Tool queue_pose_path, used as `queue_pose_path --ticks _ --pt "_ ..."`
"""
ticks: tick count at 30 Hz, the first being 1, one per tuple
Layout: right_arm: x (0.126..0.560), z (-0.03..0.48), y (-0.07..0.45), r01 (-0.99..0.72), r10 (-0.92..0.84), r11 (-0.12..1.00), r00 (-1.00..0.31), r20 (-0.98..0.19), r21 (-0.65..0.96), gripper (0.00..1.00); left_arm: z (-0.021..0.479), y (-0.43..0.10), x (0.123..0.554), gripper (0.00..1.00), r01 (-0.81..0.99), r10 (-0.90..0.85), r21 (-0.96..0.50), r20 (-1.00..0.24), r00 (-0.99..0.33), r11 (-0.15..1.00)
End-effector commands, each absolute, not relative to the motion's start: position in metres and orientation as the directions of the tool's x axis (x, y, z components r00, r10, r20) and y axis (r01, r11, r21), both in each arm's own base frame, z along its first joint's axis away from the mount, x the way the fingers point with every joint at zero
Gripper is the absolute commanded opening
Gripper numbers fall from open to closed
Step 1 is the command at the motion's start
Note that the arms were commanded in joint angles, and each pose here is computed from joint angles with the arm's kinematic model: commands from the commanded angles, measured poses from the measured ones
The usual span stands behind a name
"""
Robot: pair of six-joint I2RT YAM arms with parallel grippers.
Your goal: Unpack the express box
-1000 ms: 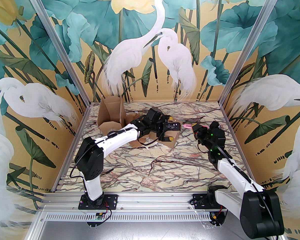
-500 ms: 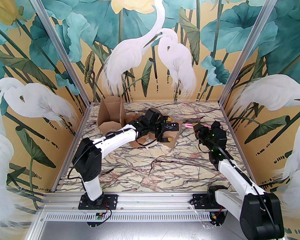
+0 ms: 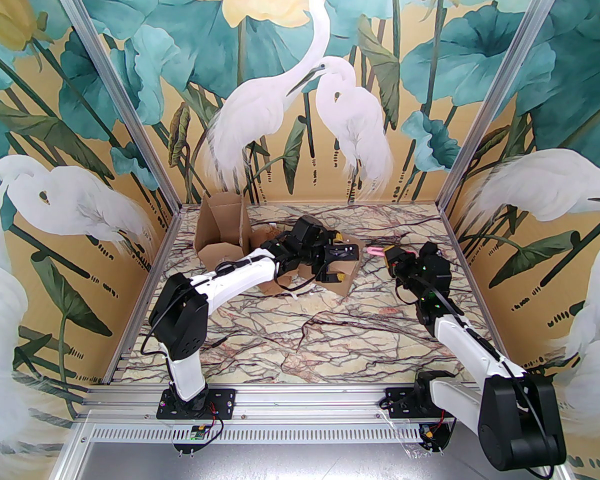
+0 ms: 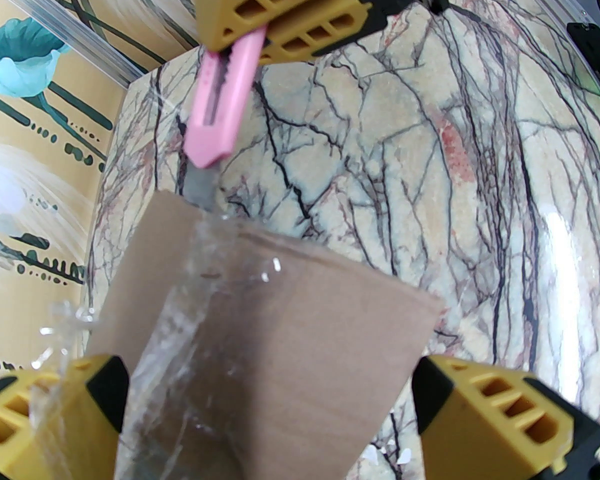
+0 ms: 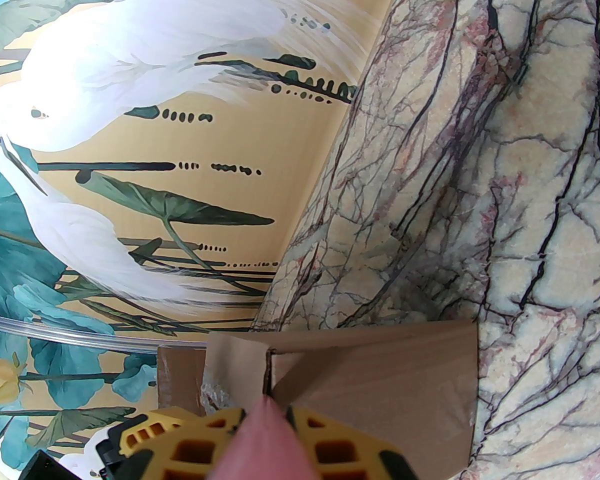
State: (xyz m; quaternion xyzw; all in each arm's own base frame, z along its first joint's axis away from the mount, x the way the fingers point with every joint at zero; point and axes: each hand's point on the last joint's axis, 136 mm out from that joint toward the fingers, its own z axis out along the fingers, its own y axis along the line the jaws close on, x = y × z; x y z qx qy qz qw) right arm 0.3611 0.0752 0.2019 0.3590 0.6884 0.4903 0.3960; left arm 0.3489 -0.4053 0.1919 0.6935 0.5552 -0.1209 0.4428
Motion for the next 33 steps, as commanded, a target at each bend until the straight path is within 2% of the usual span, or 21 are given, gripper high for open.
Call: queue_pose_path --ticks 1,16,23,29,33 --pt "0.365 0.222 0.076 0.048 0.884 0.247 -0.420 -0.204 0.968 0.00 0.195 -0.409 0.356 0.99 0.869 0.661 0.495 -0.653 0.370 0.003" --pt "0.357 0.223 0.102 0.027 0.818 0.226 -0.548 -0.175 0.974 0.00 0.206 -0.418 0.386 1.00 0.848 0.660 0.514 -0.683 0.313 0.130" --pt "0.343 0.218 0.116 0.026 0.746 0.270 -0.638 -0.192 0.962 0.00 0.212 -0.417 0.397 1.00 0.854 0.655 0.482 -0.712 0.253 0.195" --pt "0.336 0.211 0.116 0.052 0.729 0.307 -0.654 -0.200 0.950 0.00 0.212 -0.414 0.401 0.99 0.868 0.651 0.447 -0.728 0.213 0.216" --pt "0.335 0.204 0.110 0.071 0.741 0.321 -0.640 -0.204 0.944 0.00 0.215 -0.410 0.390 0.99 0.903 0.607 0.388 -0.767 0.208 0.181"
